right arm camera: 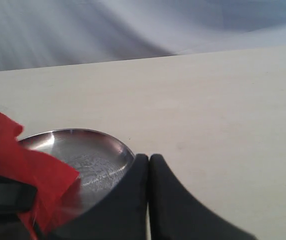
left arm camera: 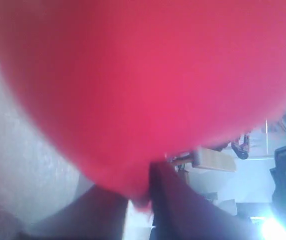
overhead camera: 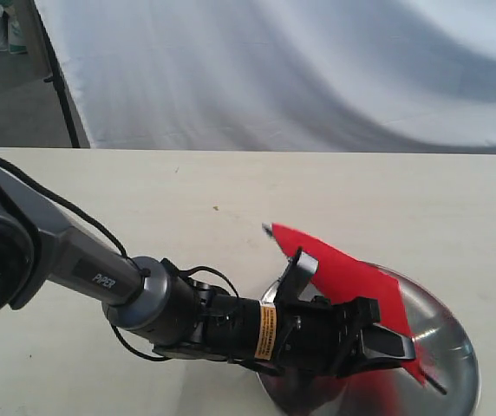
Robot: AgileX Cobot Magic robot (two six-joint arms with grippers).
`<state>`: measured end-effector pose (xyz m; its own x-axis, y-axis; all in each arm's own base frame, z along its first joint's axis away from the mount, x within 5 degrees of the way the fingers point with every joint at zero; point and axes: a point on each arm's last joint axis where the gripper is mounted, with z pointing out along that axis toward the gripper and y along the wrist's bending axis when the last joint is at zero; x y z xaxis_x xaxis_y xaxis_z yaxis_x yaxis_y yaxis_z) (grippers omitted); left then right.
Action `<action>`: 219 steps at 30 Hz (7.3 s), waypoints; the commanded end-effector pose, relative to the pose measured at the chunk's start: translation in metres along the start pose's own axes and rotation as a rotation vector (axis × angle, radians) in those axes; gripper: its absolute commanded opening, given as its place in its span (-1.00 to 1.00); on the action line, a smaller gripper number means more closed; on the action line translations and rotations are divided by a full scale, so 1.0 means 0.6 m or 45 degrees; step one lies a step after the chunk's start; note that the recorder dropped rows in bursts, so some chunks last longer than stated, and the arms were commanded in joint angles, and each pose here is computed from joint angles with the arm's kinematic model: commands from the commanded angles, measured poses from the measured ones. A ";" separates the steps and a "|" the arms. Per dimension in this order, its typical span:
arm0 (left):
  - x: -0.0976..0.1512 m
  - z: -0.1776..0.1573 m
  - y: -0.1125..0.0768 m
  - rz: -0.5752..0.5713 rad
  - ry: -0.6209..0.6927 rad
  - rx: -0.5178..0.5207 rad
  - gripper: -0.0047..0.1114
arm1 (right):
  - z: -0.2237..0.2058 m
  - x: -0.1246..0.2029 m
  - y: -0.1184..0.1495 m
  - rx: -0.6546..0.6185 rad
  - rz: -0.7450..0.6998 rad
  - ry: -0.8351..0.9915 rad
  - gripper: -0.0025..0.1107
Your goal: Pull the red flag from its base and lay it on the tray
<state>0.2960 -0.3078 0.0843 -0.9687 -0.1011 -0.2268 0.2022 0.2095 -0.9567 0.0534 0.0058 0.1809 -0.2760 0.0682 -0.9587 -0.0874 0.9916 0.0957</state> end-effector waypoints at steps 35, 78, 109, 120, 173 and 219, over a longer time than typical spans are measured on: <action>-0.104 -0.121 -0.314 1.090 0.027 -0.308 -0.92 | -0.001 -0.002 0.000 0.004 -0.011 -0.017 -0.96; 0.061 -0.420 -0.277 0.991 0.002 -1.459 -0.92 | -0.001 -0.002 0.000 0.004 -0.011 -0.017 -0.96; 0.162 -0.490 -0.244 1.111 0.224 -1.541 -0.92 | -0.001 -0.002 0.000 0.004 -0.011 -0.017 -0.96; 0.181 -0.482 -0.214 1.112 0.005 -1.400 -0.92 | -0.001 -0.002 0.000 0.004 -0.011 -0.017 -0.96; 0.297 -0.592 -0.141 0.962 -1.242 -1.395 -0.92 | -0.001 -0.002 0.000 0.004 -0.011 -0.017 -0.96; 0.303 -0.590 -0.128 0.882 -1.153 -1.441 -0.92 | -0.001 -0.002 0.000 0.004 -0.011 -0.017 -0.96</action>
<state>0.0533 0.0026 0.1823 -0.2566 -0.0914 -0.9622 -0.0567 0.9952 -0.0795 0.0534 0.0058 0.1809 -0.2760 0.0682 -0.9587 -0.0874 0.9916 0.0957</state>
